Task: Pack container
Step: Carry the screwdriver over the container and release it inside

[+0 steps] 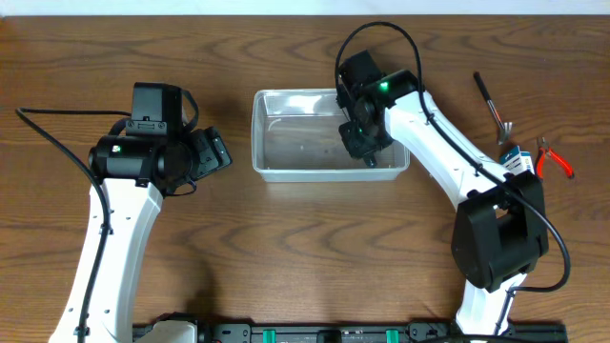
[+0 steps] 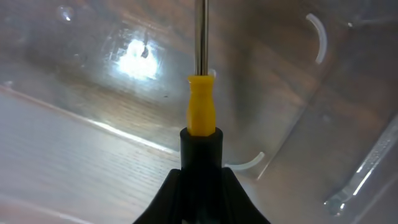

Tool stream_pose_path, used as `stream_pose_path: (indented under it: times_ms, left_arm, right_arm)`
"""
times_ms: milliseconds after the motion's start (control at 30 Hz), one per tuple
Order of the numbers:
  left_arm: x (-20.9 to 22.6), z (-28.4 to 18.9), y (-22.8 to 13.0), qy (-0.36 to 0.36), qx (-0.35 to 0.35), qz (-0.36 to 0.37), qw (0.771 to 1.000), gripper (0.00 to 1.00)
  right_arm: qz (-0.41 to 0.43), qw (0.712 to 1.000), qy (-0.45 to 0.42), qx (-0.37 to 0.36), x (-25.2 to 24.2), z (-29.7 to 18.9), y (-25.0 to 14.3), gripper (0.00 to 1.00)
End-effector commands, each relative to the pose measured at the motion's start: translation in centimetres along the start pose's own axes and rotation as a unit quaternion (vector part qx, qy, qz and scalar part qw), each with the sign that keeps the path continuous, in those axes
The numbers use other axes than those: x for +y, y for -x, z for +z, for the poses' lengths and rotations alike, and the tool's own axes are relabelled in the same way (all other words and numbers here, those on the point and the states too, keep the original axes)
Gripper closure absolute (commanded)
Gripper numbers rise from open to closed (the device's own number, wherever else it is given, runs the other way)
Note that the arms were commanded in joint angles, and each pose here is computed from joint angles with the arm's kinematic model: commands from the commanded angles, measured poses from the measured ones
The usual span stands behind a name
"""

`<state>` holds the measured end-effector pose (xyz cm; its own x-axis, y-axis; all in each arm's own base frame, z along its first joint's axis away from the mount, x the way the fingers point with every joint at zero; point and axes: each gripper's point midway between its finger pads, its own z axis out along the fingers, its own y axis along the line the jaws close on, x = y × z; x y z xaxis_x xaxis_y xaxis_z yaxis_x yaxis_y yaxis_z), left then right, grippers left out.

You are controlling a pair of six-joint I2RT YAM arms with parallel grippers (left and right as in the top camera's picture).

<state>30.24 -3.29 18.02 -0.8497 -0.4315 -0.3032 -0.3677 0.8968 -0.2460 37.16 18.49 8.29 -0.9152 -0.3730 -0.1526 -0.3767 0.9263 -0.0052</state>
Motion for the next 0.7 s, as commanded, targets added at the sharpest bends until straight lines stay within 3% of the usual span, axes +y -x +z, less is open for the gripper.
stream_pose_path:
  times_ms: [0, 67, 133, 333, 667]
  left_arm:
    - [0.0, -0.2, 0.4, 0.004, -0.005, 0.004, 1.000, 0.14]
    - [0.0, -0.2, 0.4, 0.004, -0.005, 0.004, 1.000, 0.14]
    - [0.0, -0.2, 0.4, 0.004, -0.005, 0.004, 1.000, 0.14]
    - [0.0, -0.2, 0.4, 0.004, -0.005, 0.004, 1.000, 0.14]
    - [0.0, -0.2, 0.4, 0.004, -0.005, 0.004, 1.000, 0.14]
  right_arm:
    - [0.002, 1.000, 0.001, -0.006, 0.2, 0.0, 0.1, 0.57]
    - [0.001, 1.000, 0.001, -0.015, 0.3, 0.0, 0.6, 0.39]
    - [0.003, 1.000, 0.002, -0.024, 0.2, -0.1, 1.0, 0.33]
    - [0.005, 0.999, 0.003, -0.041, 0.2, -1.7, 2.2, 0.32]
    - [0.126, 0.987, -0.022, -0.094, -4.9, -14.5, 4.2, 0.36]
